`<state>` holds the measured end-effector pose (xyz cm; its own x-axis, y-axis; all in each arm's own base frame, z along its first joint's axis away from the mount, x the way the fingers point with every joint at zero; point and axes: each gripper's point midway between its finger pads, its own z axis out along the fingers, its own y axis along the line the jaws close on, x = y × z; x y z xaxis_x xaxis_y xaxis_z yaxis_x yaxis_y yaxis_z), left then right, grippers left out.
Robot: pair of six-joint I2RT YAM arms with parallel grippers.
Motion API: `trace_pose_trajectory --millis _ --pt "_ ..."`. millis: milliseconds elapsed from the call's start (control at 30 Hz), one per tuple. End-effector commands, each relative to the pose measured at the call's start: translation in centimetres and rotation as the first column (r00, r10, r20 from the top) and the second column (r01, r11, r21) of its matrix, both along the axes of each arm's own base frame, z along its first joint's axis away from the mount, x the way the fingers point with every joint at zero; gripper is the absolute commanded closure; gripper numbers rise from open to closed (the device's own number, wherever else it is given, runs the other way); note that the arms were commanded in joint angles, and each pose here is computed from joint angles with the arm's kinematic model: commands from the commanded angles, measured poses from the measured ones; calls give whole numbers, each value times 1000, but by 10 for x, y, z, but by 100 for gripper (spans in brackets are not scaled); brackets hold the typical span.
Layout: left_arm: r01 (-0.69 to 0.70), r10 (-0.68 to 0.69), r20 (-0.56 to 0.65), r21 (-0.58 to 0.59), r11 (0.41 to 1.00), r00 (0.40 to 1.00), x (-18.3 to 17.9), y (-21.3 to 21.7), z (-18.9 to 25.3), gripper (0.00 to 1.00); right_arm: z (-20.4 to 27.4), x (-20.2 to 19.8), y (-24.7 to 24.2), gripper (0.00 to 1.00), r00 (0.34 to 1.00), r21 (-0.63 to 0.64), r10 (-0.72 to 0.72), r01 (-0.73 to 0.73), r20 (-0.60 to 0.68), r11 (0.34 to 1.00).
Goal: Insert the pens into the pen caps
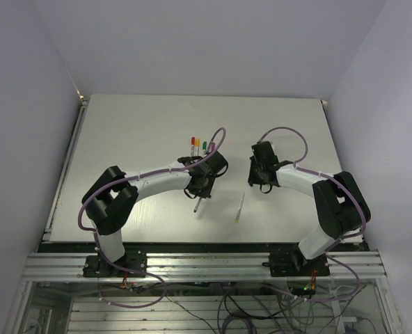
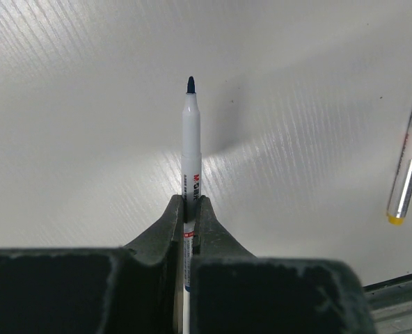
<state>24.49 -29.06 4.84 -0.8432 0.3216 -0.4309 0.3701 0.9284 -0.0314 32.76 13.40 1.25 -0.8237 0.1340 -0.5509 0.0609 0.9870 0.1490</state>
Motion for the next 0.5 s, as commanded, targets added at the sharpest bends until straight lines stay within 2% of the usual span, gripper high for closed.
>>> trace_pose_trajectory --millis 0,67,233,467 --pt "3 -2 25 -44 999 1000 8 -5 11 93 -21 -18 -7 89 994 -45 17 -22 -109 999" --pt "2 -1 27 -44 999 1000 9 -5 11 93 -25 -22 -7 100 990 -49 21 -27 -137 998" --pt "-3 4 33 -43 999 999 11 -3 12 93 -30 -28 -6 100 983 -44 27 -36 -184 998" --pt "6 -3 44 -62 998 999 14 -8 16 93 -10 -14 5 100 994 8 43 -43 -101 999"
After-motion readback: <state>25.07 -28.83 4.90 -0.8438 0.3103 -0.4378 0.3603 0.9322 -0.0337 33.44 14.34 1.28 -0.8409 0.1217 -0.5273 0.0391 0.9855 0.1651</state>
